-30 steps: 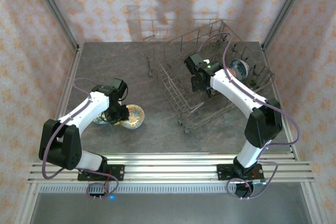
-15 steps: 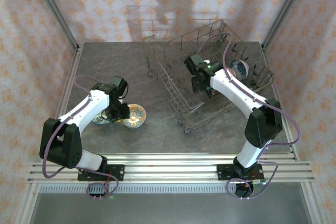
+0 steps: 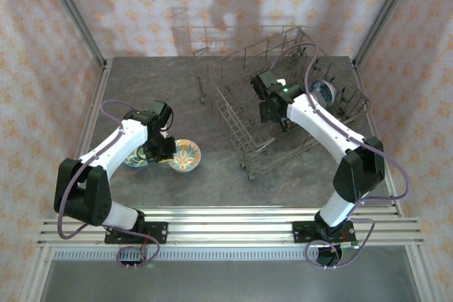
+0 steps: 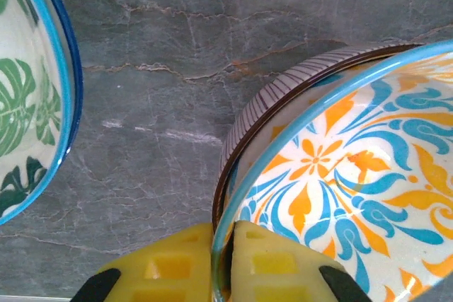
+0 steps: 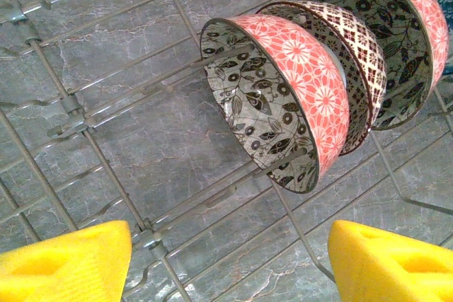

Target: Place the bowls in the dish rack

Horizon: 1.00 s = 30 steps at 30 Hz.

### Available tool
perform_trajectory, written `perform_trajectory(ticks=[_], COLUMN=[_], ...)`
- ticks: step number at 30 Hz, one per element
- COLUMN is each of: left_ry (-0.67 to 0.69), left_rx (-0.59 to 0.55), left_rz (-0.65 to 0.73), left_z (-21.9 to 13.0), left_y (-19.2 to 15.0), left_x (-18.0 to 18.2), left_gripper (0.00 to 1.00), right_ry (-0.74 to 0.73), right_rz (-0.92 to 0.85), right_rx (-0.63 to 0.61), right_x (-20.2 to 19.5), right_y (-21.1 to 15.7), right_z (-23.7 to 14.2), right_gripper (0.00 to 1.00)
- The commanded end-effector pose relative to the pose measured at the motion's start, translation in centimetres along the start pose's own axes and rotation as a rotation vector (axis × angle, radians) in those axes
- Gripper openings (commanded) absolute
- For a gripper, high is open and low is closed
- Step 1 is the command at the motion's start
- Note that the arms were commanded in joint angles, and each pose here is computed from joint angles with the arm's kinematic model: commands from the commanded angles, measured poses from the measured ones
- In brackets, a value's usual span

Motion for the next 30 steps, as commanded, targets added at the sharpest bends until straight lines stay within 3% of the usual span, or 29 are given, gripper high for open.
perform_trajectory(ticks=[1,14,30], left_ry=[0.001,-0.031,-0.208], left_rx=[0.01,0.017,-0.099], left_rz=[0.004,0.014,0.043], left_z=[-0.3,-0.3,-3.6], left_y=[0.1,-0.7,-0.7], left_x=[0.1,0.0,-1.9], left_gripper=[0.1,0.02,0.0], right_ry=[-0.012,-0.001,-0.011], right_rz=[0.023,0.03,0.052], right_rx=[-0.003,0.002,-0.059], right_x=[-0.7,-0.5,-2.2], right_y=[-0.1,0.0,0.7], right_z=[-0.7,-0.8,-4.0], right_gripper=[0.73,0.73,0.73])
Point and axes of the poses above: each hand's point on the last joint's axis, 136 mm out from that joint toward the fingers, its own z axis out along the fingers, its own x axis along the line the jaws close on, y = z × x, the point moved 4 cm from there along -z, back along the fingers, and after that the axes turned 2 degrees about z, right-handed, at the moved point
